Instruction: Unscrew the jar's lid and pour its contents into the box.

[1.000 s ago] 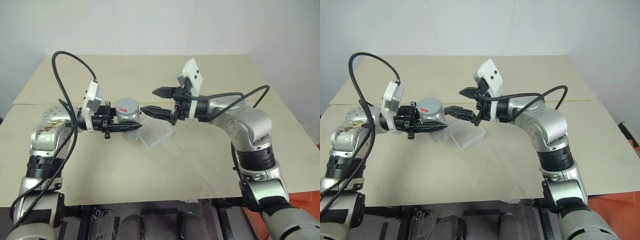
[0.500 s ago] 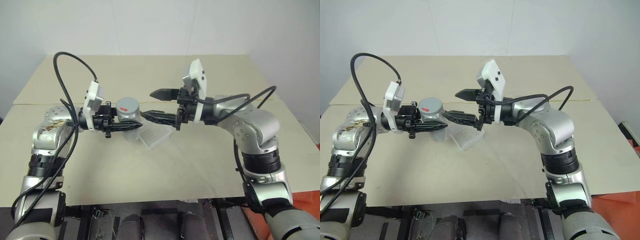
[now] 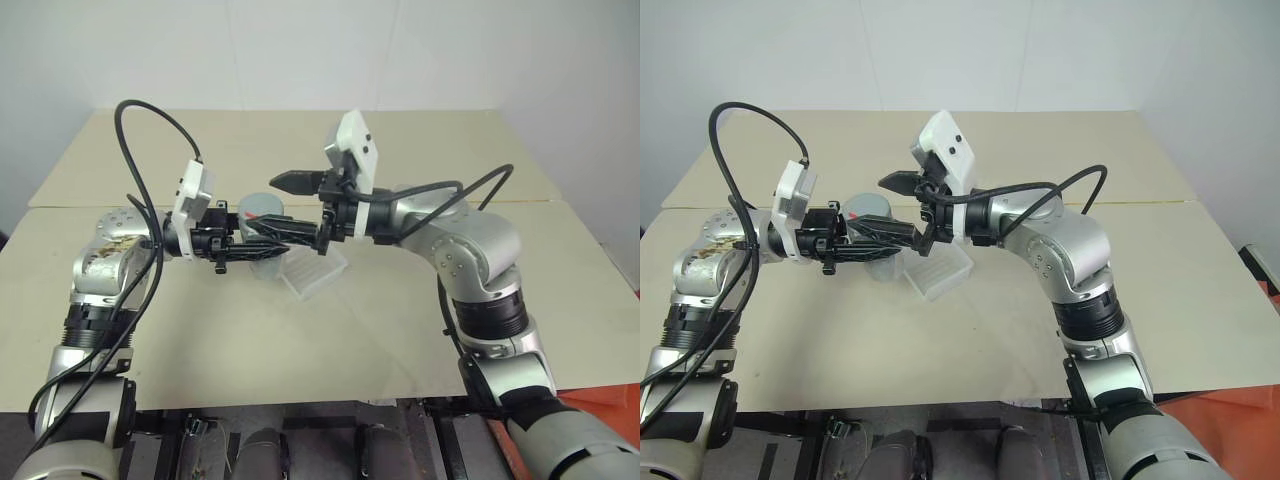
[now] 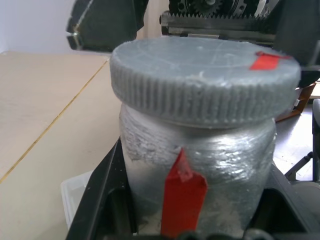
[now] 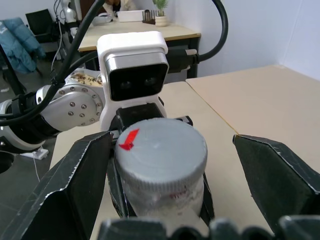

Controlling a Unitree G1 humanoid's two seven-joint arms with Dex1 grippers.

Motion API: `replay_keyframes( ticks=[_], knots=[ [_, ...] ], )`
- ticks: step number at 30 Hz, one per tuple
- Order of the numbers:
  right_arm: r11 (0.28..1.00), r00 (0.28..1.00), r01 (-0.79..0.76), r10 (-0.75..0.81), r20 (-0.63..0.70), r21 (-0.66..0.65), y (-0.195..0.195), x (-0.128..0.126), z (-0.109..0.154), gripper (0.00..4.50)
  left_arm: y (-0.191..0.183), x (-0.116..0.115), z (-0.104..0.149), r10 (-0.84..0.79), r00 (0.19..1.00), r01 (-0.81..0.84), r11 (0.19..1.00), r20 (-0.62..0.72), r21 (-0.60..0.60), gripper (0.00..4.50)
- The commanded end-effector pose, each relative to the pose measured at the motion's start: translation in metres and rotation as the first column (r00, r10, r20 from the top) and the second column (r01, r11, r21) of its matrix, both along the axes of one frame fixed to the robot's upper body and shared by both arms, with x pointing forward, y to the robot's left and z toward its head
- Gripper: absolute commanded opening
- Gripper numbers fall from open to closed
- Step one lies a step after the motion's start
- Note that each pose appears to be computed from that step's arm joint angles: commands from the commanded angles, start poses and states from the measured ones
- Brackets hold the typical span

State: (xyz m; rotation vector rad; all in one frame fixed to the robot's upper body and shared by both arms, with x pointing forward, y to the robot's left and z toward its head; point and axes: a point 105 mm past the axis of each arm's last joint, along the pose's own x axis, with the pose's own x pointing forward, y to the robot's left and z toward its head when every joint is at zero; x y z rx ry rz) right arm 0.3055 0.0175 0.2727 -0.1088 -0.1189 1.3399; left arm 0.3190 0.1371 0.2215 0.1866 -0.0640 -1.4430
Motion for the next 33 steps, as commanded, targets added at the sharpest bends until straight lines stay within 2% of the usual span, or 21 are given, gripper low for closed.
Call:
replay_keyframes(
  ticks=[1,31,33],
  knots=[
    [1.000,0.998,-0.016,0.015,0.058,0.023,0.003,-0.005,0.014,4.46,-0.002,-0.002,0.010,-0.013,0.999,0.013,1.000,0.046,-0.004,1.94],
    [0.997,0.996,-0.076,0.076,0.055,-0.011,0.014,-0.011,0.013,4.46,0.003,-0.006,0.009,-0.001,0.998,0.001,1.000,0.057,-0.003,1.94],
    [0.997,0.996,-0.072,0.073,0.051,-0.007,0.015,-0.010,0.013,4.10,0.003,-0.006,0.009,0.001,0.998,-0.001,1.000,0.057,-0.002,1.94]
  ],
)
